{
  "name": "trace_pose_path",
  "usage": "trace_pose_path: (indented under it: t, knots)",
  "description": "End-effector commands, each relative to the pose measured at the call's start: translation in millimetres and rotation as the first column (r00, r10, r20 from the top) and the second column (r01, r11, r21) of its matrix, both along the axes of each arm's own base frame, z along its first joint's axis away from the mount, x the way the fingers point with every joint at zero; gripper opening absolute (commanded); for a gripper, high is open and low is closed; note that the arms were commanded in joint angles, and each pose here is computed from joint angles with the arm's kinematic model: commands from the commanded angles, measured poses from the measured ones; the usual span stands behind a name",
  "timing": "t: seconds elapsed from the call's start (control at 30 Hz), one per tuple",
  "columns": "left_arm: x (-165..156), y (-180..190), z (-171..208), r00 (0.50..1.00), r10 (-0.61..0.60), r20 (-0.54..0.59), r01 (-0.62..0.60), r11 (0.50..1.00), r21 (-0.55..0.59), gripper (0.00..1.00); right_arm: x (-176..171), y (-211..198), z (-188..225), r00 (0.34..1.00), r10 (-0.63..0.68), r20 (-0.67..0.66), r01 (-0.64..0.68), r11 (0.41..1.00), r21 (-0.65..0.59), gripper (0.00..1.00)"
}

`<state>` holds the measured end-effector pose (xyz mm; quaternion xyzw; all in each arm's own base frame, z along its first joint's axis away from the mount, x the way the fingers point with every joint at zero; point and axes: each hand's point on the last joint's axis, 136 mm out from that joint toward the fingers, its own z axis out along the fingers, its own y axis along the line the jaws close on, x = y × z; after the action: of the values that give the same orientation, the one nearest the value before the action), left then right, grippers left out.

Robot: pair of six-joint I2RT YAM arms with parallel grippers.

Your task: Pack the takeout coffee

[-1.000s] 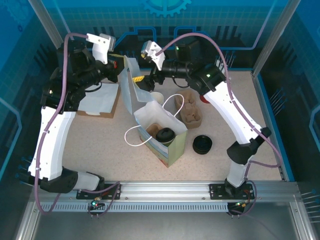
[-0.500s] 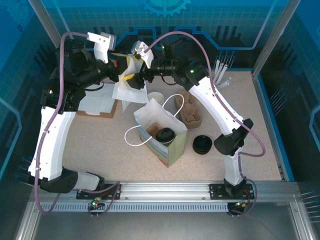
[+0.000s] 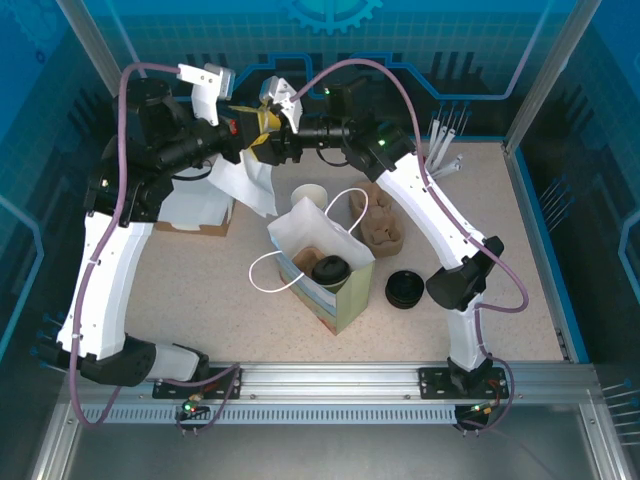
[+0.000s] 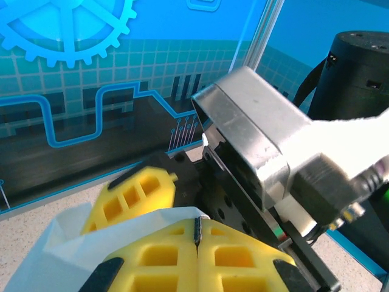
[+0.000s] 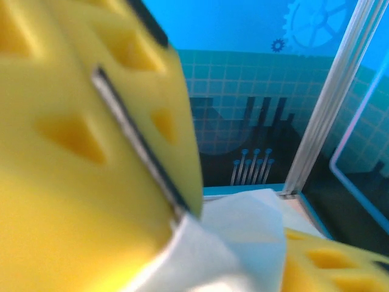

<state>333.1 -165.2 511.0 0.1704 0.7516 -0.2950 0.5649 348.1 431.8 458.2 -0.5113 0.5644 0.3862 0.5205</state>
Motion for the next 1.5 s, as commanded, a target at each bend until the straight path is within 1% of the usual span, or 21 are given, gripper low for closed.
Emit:
trace_pose_path:
  t: [0.0,0.1,0.17,0.23,0.27,0.3,0.33,0.5,0.53,0.67,0.73,0.83,0.9,0.97,1.13,1.23,1.33,1.47]
  knots:
    - [-9.4,-4.2,9.4,0.999,-0.027,0.022,0.028,0.999,-0.032,0.01,-13.0,-1.6,12.2,0.998,0.056,0.013,-0.056,0.998,0.019,0.35]
    - [-12.1,-3.4,12.7,0.999,-0.027,0.033,0.028,0.999,-0.035,0.02,-15.0,-6.7,10.8,0.999,0.048,0.008,-0.048,0.999,0.000,0.18]
    - [-14.9,-2.0,16.2,0.999,-0.024,0.044,0.026,0.999,-0.039,0.04,-15.6,-11.3,11.2,1.000,0.027,0.011,-0.027,1.000,-0.015,0.06]
    - [-19.7,-0.6,20.4,0.998,-0.022,0.056,0.025,0.999,-0.044,0.07,-15.8,-17.2,14.9,1.000,-0.001,0.017,0.001,1.000,-0.024,0.03]
    - [-22.4,0.5,22.4,0.998,-0.020,0.063,0.023,0.999,-0.045,0.13,-16.5,-20.4,16.8,1.000,-0.014,0.020,0.014,0.999,-0.028,0.03]
    - [-25.6,1.6,25.1,0.997,-0.019,0.072,0.022,0.999,-0.046,0.22,-16.7,-23.2,18.1,0.999,-0.026,0.021,0.027,0.999,-0.033,0.03]
    - [-29.7,3.1,27.9,0.997,-0.017,0.081,0.020,0.999,-0.048,0.27,-16.6,-27.0,21.2,0.999,-0.046,0.025,0.047,0.998,-0.034,0.02]
    - [-53.8,15.3,39.3,0.991,0.014,0.132,-0.008,0.999,-0.047,0.49,-18.6,-49.1,36.1,0.989,-0.144,0.025,0.145,0.989,-0.042,0.01]
    - [-59.6,19.3,40.8,0.989,0.028,0.142,-0.022,0.999,-0.047,0.55,-21.4,-55.3,40.9,0.987,-0.162,0.023,0.163,0.986,-0.041,0.01]
    - [-81.9,37.7,41.3,0.980,0.100,0.174,-0.093,0.994,-0.052,0.69,-33.8,-79.5,58.2,0.968,-0.250,-0.028,0.249,0.968,-0.032,0.01]
    - [-91.9,48.8,37.7,0.973,0.151,0.173,-0.141,0.988,-0.065,0.70,-39.6,-93.8,62.6,0.949,-0.305,-0.084,0.303,0.952,-0.035,0.01]
    - [-101.9,64.3,18.8,0.966,0.225,0.130,-0.217,0.973,-0.076,0.71,-51.8,-116.2,64.9,0.903,-0.382,-0.197,0.380,0.924,-0.049,0.01]
    - [-104.2,71.4,-2.4,0.962,0.263,0.074,-0.258,0.963,-0.073,0.71,-62.2,-129.3,64.5,0.872,-0.413,-0.263,0.414,0.909,-0.055,0.01]
    - [-103.5,72.9,-28.2,0.961,0.277,0.003,-0.276,0.959,-0.065,0.71,-71.7,-140.7,62.7,0.839,-0.435,-0.326,0.443,0.895,-0.052,0.01]
    - [-93.7,58.4,-104.9,0.945,0.230,-0.233,-0.247,0.968,-0.044,0.69,-93.3,-166.2,49.2,0.714,-0.463,-0.525,0.519,0.854,-0.047,0.01]
    - [-86.6,45.1,-137.5,0.928,0.176,-0.327,-0.207,0.976,-0.061,0.68,-104.9,-170.0,36.1,0.644,-0.443,-0.624,0.522,0.850,-0.064,0.01]
    - [-76.7,33.7,-165.5,0.905,0.135,-0.403,-0.178,0.981,-0.071,0.68,-110.8,-170.4,19.7,0.590,-0.450,-0.671,0.529,0.843,-0.100,0.01]
    - [-66.2,19.9,-190.6,0.876,0.080,-0.475,-0.140,0.986,-0.093,0.67,-107.8,-166.9,-4.1,0.541,-0.493,-0.681,0.550,0.821,-0.157,0.01]
